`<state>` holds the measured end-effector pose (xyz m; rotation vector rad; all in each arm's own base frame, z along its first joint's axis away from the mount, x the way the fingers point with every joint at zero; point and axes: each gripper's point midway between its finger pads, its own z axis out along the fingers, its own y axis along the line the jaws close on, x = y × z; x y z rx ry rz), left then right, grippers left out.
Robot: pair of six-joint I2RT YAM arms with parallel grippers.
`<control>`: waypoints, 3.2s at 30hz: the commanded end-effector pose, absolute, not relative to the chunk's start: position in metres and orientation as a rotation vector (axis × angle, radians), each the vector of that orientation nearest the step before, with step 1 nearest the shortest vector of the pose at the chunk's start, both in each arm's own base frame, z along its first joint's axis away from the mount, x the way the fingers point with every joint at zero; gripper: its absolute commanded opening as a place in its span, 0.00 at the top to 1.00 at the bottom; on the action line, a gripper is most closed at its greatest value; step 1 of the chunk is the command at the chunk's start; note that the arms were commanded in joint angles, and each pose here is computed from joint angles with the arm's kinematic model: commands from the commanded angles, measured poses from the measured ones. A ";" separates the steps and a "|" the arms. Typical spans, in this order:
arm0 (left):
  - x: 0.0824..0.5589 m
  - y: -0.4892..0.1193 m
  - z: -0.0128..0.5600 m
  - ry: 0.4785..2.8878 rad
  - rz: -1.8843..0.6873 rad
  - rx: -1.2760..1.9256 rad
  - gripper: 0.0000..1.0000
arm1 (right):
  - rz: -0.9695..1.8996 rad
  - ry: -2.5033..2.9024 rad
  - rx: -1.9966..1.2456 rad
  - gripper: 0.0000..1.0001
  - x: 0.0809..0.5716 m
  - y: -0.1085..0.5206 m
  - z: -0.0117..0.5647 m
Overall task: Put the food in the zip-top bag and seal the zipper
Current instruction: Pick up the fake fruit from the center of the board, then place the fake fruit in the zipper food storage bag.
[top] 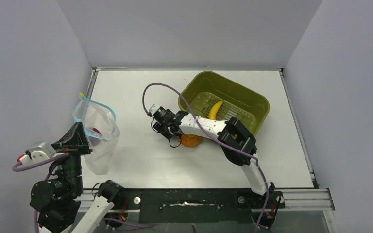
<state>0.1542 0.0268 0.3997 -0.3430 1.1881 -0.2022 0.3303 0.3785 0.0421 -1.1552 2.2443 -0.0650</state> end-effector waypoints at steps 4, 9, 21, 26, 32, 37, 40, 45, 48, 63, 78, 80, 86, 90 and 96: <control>0.146 0.021 0.412 1.158 -0.278 -0.328 1.00 | 0.016 2.189 -1.157 0.59 0.336 0.385 0.068; 0.147 0.013 0.409 1.174 -0.322 -0.316 1.00 | 0.117 2.158 -1.137 0.71 0.329 0.392 0.090; 0.153 -0.058 0.396 1.263 -0.569 -0.046 1.00 | 0.457 1.956 -1.002 0.88 0.308 0.392 0.176; 0.158 -0.092 0.388 1.325 -0.704 0.036 1.00 | 0.513 1.901 -0.842 0.89 0.300 0.364 0.223; 0.169 -0.123 0.373 1.343 -0.869 0.045 1.00 | 0.460 1.817 -0.526 0.92 0.303 0.305 0.298; 0.186 -0.154 0.349 1.361 -1.019 0.047 1.00 | 0.586 1.596 -0.351 0.91 0.282 0.275 0.374; 0.194 -0.174 0.343 1.312 -1.134 0.071 1.00 | 0.696 1.451 -0.257 0.89 0.265 0.260 0.416; 0.207 -0.193 0.339 1.250 -1.290 0.020 1.00 | 0.867 1.236 -0.188 0.89 0.244 0.254 0.464; 0.213 -0.196 0.332 1.254 -1.315 -0.007 1.00 | 0.931 1.141 -0.177 0.89 0.241 0.264 0.473; 0.229 -0.165 0.254 1.465 -1.025 -0.114 1.00 | 0.971 0.945 -0.283 0.86 0.257 0.334 0.451; 0.232 -0.145 0.231 1.611 -0.885 -0.211 1.00 | 0.980 0.919 -0.270 0.82 0.259 0.377 0.421; 0.232 -0.142 0.232 1.608 -0.879 -0.227 1.00 | 0.976 0.915 -0.259 0.82 0.260 0.383 0.417; 0.229 -0.139 0.245 1.565 -0.890 -0.226 1.00 | 0.952 0.946 -0.184 0.83 0.265 0.393 0.400; 0.228 -0.140 0.249 1.557 -0.897 -0.223 1.00 | 0.927 0.939 -0.099 0.83 0.268 0.390 0.395; 0.227 -0.141 0.247 1.546 -0.922 -0.239 1.00 | 0.841 0.907 -0.013 0.81 0.265 0.384 0.393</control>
